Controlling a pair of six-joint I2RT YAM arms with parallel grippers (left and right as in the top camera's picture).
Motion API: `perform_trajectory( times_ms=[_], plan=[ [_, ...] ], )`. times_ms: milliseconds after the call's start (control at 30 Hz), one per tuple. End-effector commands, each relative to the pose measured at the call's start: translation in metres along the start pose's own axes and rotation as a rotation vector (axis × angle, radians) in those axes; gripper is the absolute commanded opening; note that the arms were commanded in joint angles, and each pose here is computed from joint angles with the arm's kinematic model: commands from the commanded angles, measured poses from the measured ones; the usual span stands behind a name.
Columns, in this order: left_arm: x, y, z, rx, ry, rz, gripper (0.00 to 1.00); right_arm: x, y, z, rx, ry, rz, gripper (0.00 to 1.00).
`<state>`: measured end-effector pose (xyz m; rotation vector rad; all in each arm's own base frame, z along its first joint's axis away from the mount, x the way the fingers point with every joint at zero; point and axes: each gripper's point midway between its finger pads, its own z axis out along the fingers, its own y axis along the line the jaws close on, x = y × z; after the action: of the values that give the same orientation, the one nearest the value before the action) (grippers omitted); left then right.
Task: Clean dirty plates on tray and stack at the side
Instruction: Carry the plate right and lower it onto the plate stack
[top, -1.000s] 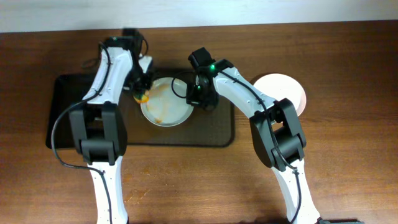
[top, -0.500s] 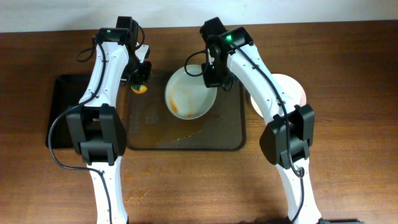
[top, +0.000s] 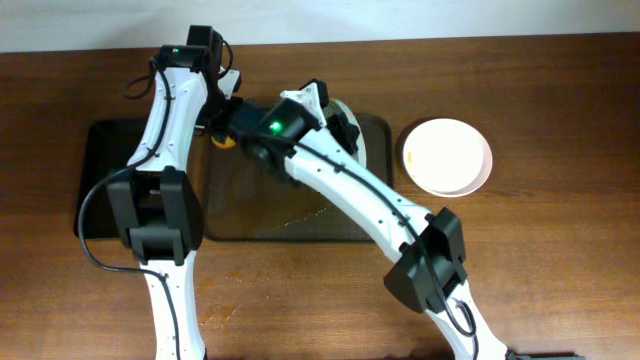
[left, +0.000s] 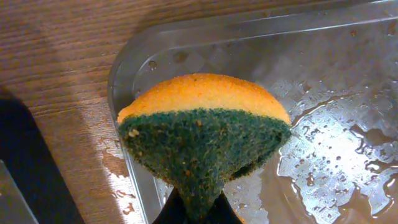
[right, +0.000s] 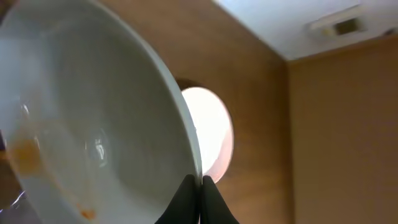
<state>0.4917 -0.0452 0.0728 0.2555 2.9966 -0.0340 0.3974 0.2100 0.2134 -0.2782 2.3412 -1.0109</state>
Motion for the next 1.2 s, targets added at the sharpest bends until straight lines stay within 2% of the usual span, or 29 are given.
perform_trajectory(
  times_ms=[0, 133, 233, 333, 433, 567, 700, 900, 1167],
  plan=[
    [0.012, -0.003, 0.029, 0.030, 0.083, -0.017, 0.03, -0.016, -0.031, -0.015, 0.069, -0.096, 0.124, 0.04],
    [0.018, -0.011, 0.037, 0.080, 0.113, -0.021, 0.03, -0.013, -0.027, -0.012, 0.040, -0.069, 0.204, 0.04],
    [0.018, -0.010, 0.037, 0.076, 0.113, -0.021, 0.02, -0.003, -0.033, 0.012, -0.024, 0.048, 0.254, 0.04],
    [0.014, -0.010, 0.037, 0.075, 0.097, -0.020, 0.02, 0.002, -0.042, 0.033, -0.181, 0.169, 0.308, 0.04],
    [0.013, -0.010, 0.037, 0.074, 0.095, -0.020, 0.02, -0.008, -0.043, 0.056, -0.469, 0.234, 0.306, 0.04],
    [0.013, -0.007, 0.037, 0.073, 0.093, -0.024, 0.02, 0.006, -0.072, 0.100, -0.610, 0.347, 0.376, 0.04],
    [0.010, -0.006, 0.038, 0.072, 0.080, -0.025, 0.02, 0.040, -0.127, 0.156, -0.607, 0.469, 0.522, 0.04],
    [0.009, -0.006, 0.038, 0.072, 0.075, -0.025, 0.02, 0.090, -0.180, 0.202, -0.529, 0.591, 0.634, 0.04],
    [0.009, -0.006, 0.038, 0.072, 0.076, -0.025, 0.02, 0.144, -0.122, 0.237, -0.556, 0.763, 0.585, 0.04]
  ],
)
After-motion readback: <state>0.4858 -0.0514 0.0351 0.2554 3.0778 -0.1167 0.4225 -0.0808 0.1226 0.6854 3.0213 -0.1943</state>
